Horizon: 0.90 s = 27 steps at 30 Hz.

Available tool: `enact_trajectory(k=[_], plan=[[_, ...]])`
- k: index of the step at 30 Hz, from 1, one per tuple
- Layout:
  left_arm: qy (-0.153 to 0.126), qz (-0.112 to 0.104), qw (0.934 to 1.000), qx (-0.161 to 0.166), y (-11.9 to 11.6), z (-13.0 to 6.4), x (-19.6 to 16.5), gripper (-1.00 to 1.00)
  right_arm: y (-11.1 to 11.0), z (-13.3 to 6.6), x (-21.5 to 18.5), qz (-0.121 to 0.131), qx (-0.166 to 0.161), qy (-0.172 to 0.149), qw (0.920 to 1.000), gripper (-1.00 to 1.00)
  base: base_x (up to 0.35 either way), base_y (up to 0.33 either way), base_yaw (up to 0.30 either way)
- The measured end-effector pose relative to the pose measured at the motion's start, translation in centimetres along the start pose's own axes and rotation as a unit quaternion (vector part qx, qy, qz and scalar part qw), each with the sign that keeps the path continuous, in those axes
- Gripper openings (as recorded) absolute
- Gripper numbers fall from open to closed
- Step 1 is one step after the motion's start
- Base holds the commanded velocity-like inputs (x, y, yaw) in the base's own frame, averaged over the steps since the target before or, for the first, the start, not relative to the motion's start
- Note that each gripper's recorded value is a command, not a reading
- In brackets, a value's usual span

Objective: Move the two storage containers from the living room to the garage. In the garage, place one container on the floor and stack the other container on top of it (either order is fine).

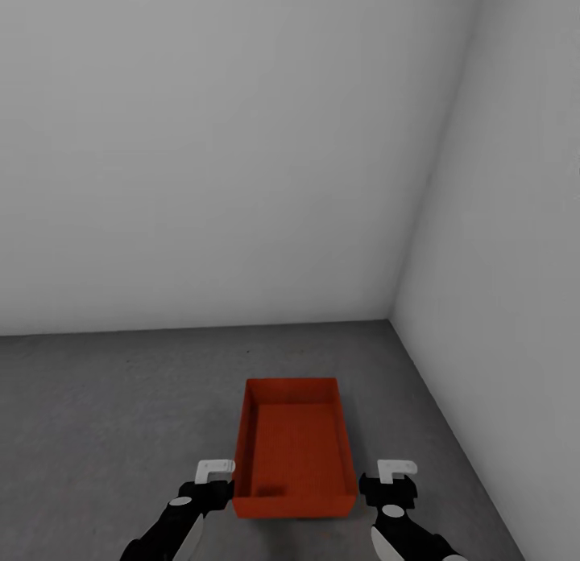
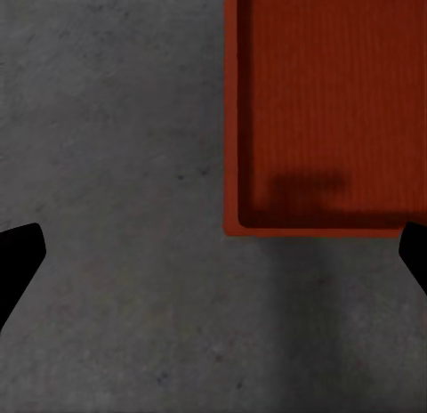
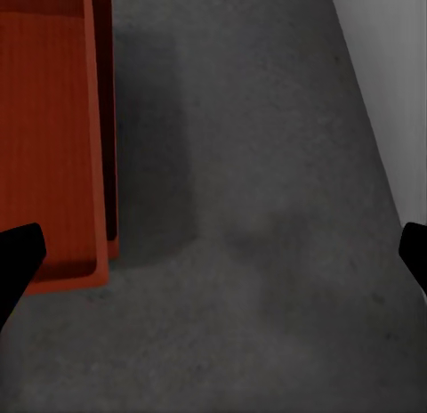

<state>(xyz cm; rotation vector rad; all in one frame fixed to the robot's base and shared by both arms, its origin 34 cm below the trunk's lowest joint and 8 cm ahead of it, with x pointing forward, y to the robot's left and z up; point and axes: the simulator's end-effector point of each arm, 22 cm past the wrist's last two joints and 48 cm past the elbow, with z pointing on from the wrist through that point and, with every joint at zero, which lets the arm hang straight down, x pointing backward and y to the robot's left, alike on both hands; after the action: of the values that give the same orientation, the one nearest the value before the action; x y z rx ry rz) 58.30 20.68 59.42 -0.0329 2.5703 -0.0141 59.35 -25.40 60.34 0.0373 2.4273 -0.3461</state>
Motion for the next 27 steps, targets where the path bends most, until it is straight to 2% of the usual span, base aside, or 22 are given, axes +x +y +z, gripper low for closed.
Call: enact_trajectory(k=[14,18,21,23,27], plan=[[-0.01,0.001,0.9999,0.0,0.0,-0.5,-1.0,1.0,-0.2,-0.4,-1.1,0.003,0.001,-0.011,0.9999,1.0,0.0,0.0,0.0],[-0.006,0.001,1.0,0.0,0.0,-0.5,-0.5,1.0,-0.4,-0.4,-0.9,0.003,0.003,-0.008,1.0,1.0,0.0,0.0,0.0],[0.008,0.001,1.0,-0.005,0.7,-0.4,0.7,1.0,-0.3,-0.5,-0.4,0.003,0.004,-0.003,1.0,1.0,0.0,0.0,0.0],[0.029,0.003,0.9995,-0.012,2.0,-0.3,2.8,1.0,-1.0,-0.5,1.4,-0.004,0.012,0.015,0.9998,1.0,0.0,0.0,0.0],[0.063,0.005,0.9979,-0.015,2.7,-0.4,6.1,1.0,-2.5,-0.6,4.2,-0.018,0.026,0.043,0.9986,1.0,0.0,0.0,0.0]])
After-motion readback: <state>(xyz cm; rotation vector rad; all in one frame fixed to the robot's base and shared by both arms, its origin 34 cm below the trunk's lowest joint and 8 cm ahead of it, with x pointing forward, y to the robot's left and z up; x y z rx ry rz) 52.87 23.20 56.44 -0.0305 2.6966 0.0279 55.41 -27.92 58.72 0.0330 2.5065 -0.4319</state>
